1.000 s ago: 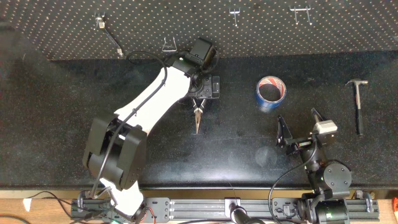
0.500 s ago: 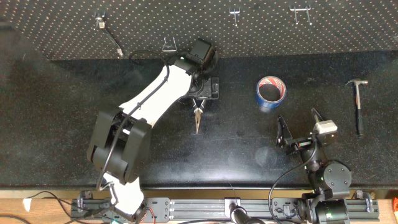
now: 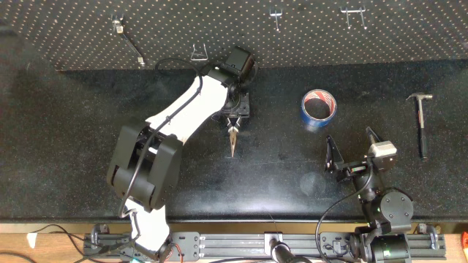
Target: Place Tools Onto Pegboard
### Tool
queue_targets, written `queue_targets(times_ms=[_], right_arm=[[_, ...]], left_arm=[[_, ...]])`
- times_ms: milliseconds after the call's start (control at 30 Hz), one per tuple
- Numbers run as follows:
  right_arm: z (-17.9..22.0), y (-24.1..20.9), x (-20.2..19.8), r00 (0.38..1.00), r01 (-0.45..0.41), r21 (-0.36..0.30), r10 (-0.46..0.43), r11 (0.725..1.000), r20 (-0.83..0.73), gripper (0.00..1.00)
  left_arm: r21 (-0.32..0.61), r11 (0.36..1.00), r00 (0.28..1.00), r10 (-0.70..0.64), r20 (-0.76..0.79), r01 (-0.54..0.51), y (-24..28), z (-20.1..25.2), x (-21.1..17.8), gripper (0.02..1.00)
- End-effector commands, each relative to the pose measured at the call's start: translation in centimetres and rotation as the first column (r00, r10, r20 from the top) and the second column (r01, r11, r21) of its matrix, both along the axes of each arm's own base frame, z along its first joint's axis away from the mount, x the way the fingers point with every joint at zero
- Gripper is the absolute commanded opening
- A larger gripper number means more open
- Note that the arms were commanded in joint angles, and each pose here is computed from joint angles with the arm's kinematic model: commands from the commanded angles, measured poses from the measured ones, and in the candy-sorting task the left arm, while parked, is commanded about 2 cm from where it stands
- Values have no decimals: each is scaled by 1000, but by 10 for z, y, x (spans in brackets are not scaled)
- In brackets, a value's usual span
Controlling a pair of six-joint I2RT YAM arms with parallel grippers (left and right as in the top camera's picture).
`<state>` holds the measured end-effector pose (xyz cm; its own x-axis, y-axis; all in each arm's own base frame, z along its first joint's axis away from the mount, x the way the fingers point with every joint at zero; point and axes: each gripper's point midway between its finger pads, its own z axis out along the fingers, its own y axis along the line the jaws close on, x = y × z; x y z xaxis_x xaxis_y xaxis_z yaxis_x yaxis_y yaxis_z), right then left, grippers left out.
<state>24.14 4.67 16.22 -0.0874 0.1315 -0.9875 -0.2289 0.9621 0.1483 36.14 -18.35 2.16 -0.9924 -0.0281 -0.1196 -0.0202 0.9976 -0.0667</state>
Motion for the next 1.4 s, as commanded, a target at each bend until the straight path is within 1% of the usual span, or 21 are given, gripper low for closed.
queue_targets(times_ms=[33,67,100,200,233,267,333,400,433,467,533,567,633,700,800,1200,1233,1267,1333,1367,1400], right_arm=[[-1,1,-1,1000,-5,11,5,1000,-4,976],[-1,1,-1,1000,-5,11,5,1000,-4,976],[-1,1,-1,1000,-5,11,5,1000,-4,976],[-1,1,-1,1000,-5,11,5,1000,-4,976],[-1,1,-1,1000,-5,11,5,1000,-4,976],[-1,1,-1,1000,-5,11,5,1000,-4,976],[-1,1,-1,1000,-5,11,5,1000,-4,976],[-1,1,-1,1000,-5,11,5,1000,-4,976],[-1,1,-1,1000,-5,11,5,1000,-4,978],[-1,1,-1,1000,-5,11,5,1000,-4,976],[-1,1,-1,1000,-5,11,5,1000,-4,976],[-1,1,-1,1000,-5,11,5,1000,-4,976],[-1,1,-1,1000,-5,11,5,1000,-4,976],[-1,1,-1,1000,-5,11,5,1000,-4,976],[-1,1,-1,1000,-5,11,5,1000,-4,976],[-1,1,-1,1000,-5,11,5,1000,-4,976],[-1,1,-1,1000,-5,11,5,1000,-4,976],[-1,1,-1,1000,-5,11,5,1000,-4,976],[-1,1,-1,1000,-5,11,5,1000,-4,976],[-1,1,-1,1000,-5,11,5,1000,-4,976],[-1,1,-1,1000,-5,11,5,1000,-4,976]], left_arm=[[-1,1000,1000,-4,-20,4,-1,-8,1,439],[-1,1000,1000,-4,-20,4,-1,-8,1,310],[-1,1000,1000,-4,-20,4,-1,-8,1,27],[-8,1000,1000,-6,12,6,0,10,2,27],[-36,997,992,-67,107,72,-1,51,6,27],[-56,996,984,-63,165,73,7,87,2,25],[-70,997,978,-16,207,31,37,143,-23,25],[-25,999,936,52,349,-46,90,207,-66,27],[-3,997,895,73,440,-80,105,220,-73,29],[1,991,813,108,573,-132,118,231,-64,29],[10,971,676,158,720,-238,129,243,-24,29],[32,968,605,129,786,-247,123,249,14,29],[26,972,481,93,872,-234,108,259,67,29],[-52,970,365,138,921,-235,98,271,97,27],[-116,962,262,181,948,-247,101,280,120,25],[-37,967,389,137,911,-254,93,215,139,27],[-31,967,398,134,908,-254,93,210,140,62],[-25,967,407,130,904,-254,92,204,141,251],[-14,967,424,125,897,-255,93,200,140,351],[-6,967,435,121,892,-255,93,197,139,553],[-7,967,435,121,892,-255,93,197,139,645]])
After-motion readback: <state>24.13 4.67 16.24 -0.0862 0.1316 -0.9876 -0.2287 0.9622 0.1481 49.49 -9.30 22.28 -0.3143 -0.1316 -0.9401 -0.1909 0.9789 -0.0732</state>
